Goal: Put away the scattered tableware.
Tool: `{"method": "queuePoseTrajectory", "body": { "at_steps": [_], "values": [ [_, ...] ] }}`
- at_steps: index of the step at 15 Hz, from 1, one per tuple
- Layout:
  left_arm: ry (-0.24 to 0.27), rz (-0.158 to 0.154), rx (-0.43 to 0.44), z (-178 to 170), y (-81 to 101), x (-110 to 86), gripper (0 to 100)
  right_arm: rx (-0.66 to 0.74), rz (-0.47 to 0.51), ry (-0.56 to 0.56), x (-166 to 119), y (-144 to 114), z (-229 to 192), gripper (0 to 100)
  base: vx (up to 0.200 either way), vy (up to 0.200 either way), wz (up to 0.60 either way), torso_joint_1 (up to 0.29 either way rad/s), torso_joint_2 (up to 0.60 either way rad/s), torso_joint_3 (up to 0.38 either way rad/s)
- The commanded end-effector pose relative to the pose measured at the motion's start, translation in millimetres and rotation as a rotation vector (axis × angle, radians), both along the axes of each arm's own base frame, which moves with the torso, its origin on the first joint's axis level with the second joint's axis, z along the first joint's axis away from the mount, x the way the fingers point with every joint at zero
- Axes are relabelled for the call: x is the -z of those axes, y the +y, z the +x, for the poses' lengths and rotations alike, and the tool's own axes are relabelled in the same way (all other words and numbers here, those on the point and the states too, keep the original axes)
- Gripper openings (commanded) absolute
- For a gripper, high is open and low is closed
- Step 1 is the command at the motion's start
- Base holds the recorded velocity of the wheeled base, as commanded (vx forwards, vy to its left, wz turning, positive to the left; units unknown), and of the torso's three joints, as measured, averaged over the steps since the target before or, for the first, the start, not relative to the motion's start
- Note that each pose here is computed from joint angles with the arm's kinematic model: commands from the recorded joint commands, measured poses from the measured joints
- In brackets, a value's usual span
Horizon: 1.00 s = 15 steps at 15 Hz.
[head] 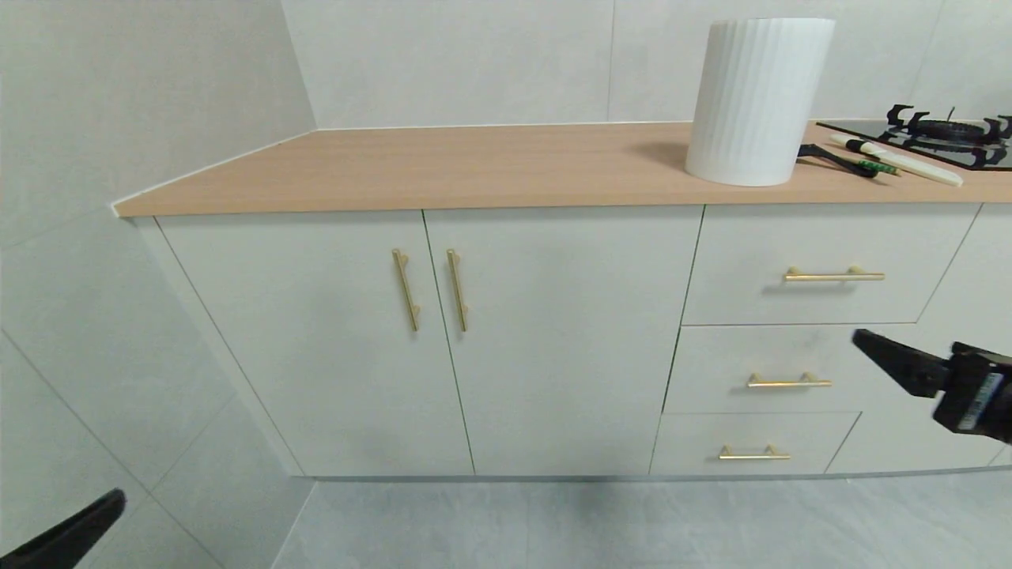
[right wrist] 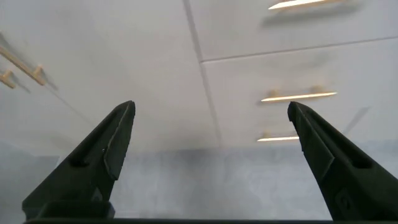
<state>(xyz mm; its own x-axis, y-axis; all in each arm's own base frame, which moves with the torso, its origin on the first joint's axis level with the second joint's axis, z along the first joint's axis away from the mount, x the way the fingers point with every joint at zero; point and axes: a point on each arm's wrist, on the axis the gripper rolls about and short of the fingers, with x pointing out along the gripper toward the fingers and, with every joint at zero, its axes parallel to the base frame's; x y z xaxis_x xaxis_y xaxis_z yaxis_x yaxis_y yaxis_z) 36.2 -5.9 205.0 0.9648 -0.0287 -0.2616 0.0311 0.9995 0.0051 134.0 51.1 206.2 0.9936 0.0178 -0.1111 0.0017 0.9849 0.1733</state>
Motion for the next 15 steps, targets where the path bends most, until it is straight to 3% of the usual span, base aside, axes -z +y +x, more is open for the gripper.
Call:
{"method": "queuePoseTrajectory", "body": {
  "at_steps": [1,5,9,12,15],
  "values": [
    [-0.138,0.02,-0.082,-33,12.6,7.0,100,0.156,-0.062,-0.152,0,-40,-58,100,0.0,0.0,0.0,0.0,0.0,0.0],
    [-0.272,0.031,-0.176,-63,18.7,13.0,100,0.281,-0.158,-0.25,5,-58,-120,100,0.0,0.0,0.0,0.0,0.0,0.0],
    [-0.356,0.079,-0.244,-85,19.3,43.8,100,0.312,-0.199,-0.367,28,-63,-170,100,0.0,0.0,0.0,0.0,0.0,0.0],
    [-0.35,0.089,-0.309,-83,16.8,52.5,100,0.333,-0.227,-0.405,45,-59,-187,100,0.0,0.0,0.0,0.0,0.0,0.0],
    [-0.326,0.137,-0.324,-82,13.0,84.3,100,0.289,-0.25,-0.353,66,-56,-182,100,0.0,0.0,0.0,0.0,0.0,0.0]
  ]
}}
